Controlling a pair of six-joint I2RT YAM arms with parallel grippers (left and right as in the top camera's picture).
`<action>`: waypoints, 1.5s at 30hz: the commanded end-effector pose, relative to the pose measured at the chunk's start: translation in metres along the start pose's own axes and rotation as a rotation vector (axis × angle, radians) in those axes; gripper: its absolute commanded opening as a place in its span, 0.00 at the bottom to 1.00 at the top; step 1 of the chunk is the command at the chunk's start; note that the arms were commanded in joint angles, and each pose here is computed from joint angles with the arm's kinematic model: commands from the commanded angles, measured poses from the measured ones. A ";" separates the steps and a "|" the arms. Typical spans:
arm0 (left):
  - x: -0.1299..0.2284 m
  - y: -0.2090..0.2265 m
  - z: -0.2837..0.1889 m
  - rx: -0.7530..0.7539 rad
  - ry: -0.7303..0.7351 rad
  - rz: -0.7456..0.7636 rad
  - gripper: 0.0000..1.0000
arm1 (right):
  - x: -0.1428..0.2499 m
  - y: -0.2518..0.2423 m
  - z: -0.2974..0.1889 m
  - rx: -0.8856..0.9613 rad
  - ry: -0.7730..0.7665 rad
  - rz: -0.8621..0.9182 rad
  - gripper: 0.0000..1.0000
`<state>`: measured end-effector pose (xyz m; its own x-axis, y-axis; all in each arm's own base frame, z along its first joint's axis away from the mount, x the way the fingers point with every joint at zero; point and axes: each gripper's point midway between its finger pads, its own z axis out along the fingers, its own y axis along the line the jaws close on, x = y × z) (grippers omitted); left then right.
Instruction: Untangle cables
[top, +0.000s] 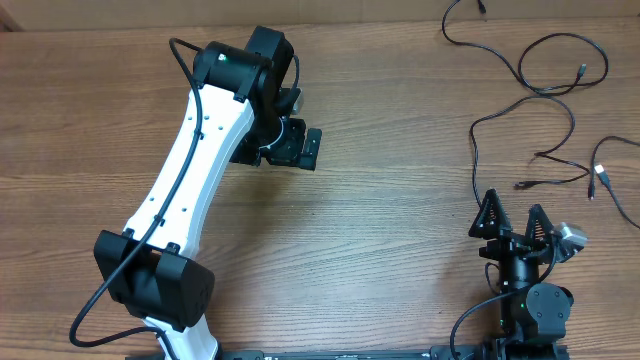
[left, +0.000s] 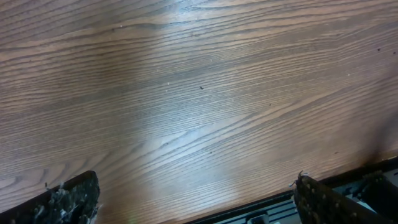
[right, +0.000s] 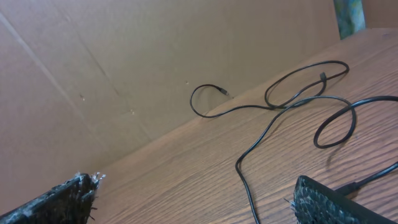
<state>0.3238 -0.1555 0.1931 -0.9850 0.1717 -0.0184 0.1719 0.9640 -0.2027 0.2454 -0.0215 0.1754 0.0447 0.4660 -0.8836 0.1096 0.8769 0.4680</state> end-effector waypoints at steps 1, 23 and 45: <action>0.001 -0.005 -0.013 0.017 -0.039 -0.001 1.00 | 0.002 -0.002 0.000 0.009 -0.004 0.000 1.00; 0.001 -0.005 -0.013 0.017 -0.039 -0.001 1.00 | 0.006 0.003 0.000 -0.023 0.015 -0.204 1.00; 0.001 -0.005 -0.013 0.017 -0.039 0.001 1.00 | 0.011 0.010 -0.001 -0.079 0.029 -0.506 1.00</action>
<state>0.3238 -0.1555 0.1931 -0.9850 0.1717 -0.0184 0.1719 0.9640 -0.2027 0.2464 -0.0082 0.1725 -0.0240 -0.0057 -0.9997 0.0393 0.9992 -0.0066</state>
